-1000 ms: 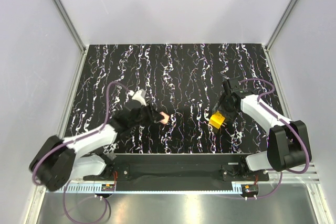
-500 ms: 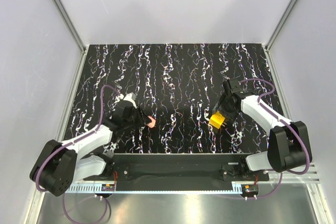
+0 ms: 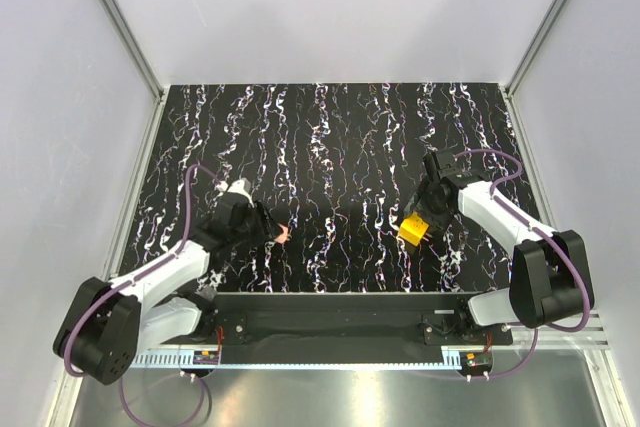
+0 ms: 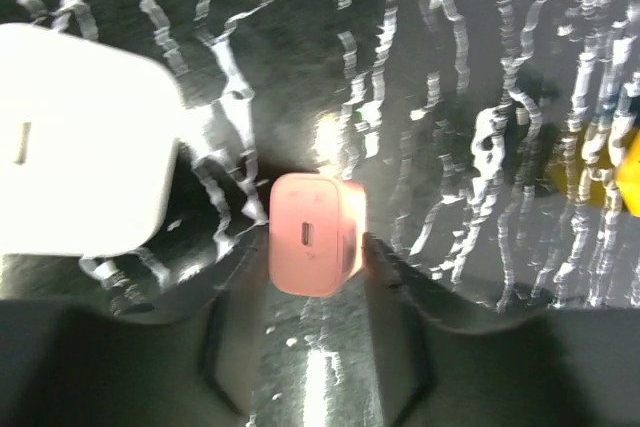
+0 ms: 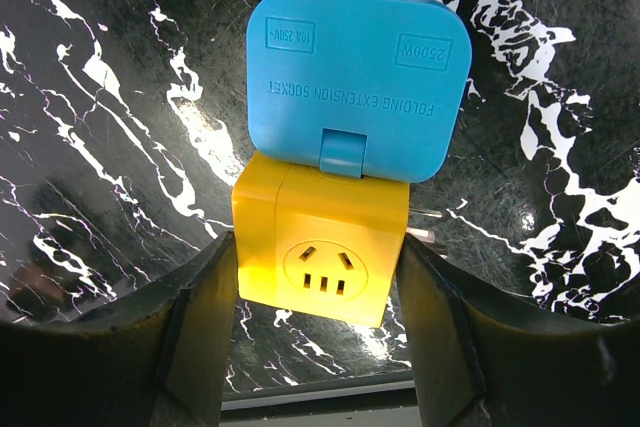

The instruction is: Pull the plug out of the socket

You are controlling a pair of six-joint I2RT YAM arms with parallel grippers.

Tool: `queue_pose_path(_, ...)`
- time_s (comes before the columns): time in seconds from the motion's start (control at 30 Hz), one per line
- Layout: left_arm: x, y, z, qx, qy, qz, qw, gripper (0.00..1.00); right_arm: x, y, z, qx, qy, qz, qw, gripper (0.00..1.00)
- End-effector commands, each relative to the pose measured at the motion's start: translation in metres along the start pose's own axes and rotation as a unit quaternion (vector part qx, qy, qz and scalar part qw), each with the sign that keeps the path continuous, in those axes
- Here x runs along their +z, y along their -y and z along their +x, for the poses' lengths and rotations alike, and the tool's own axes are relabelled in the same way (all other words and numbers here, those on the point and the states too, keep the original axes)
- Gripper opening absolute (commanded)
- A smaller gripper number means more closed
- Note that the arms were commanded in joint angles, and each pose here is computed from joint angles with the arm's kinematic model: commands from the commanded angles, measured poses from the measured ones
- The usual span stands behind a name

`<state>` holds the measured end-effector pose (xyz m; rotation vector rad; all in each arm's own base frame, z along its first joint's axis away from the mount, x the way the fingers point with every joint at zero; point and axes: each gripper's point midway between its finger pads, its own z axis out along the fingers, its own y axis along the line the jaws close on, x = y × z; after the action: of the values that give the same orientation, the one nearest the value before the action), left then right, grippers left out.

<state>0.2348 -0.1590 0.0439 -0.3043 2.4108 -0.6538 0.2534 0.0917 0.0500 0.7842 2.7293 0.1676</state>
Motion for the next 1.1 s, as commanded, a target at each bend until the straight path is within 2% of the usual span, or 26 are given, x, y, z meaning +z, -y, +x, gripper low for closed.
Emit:
queue_pose_path(0.0, -0.007, -0.019, -0.001, 0.01, 0.008, -0.042, 0.999, 0.57, 0.024, 0.055, 0.034, -0.034, -0.049, 0.107, 0.992, 0.0)
queue_pose_path(0.1, -0.011, -0.018, -0.006, 0.01, 0.019, -0.044, 0.999, 0.66, 0.024, 0.054, 0.035, -0.036, -0.051, 0.106, 0.992, 0.0)
queue_pose_path(0.27, -0.021, -0.007, -0.014, 0.013, 0.033, -0.027, 0.999, 0.7, 0.024, 0.052, 0.035, -0.04, -0.051, 0.102, 0.993, 0.0)
queue_pose_path(0.6, -0.049, 0.051, -0.028, 0.029, 0.064, 0.116, 0.991, 0.68, 0.019, 0.034, 0.035, -0.072, -0.038, 0.077, 0.994, 0.0)
queue_pose_path(0.8, -0.042, 0.089, -0.013, 0.051, 0.032, 0.176, 0.983, 0.67, 0.017, 0.035, 0.04, -0.079, -0.041, 0.078, 0.993, 0.0)
queue_pose_path(0.9, -0.036, 0.109, -0.002, 0.063, 0.02, 0.193, 0.979, 0.65, 0.016, 0.035, 0.039, -0.079, -0.039, 0.078, 0.993, 0.08)
queue_pose_path(0.93, -0.035, 0.114, 0.001, 0.066, 0.019, 0.194, 0.979, 0.65, 0.015, 0.035, 0.039, -0.078, -0.037, 0.079, 0.993, 0.16)
queue_pose_path(0.97, -0.032, 0.12, 0.007, 0.07, 0.017, 0.192, 0.979, 0.65, 0.015, 0.035, 0.038, -0.078, -0.037, 0.082, 0.993, 0.18)
queue_pose_path(1.07, -0.027, 0.139, 0.013, 0.079, 0.011, 0.209, 0.975, 0.65, 0.012, 0.036, 0.037, -0.082, -0.035, 0.085, 0.992, 0.35)
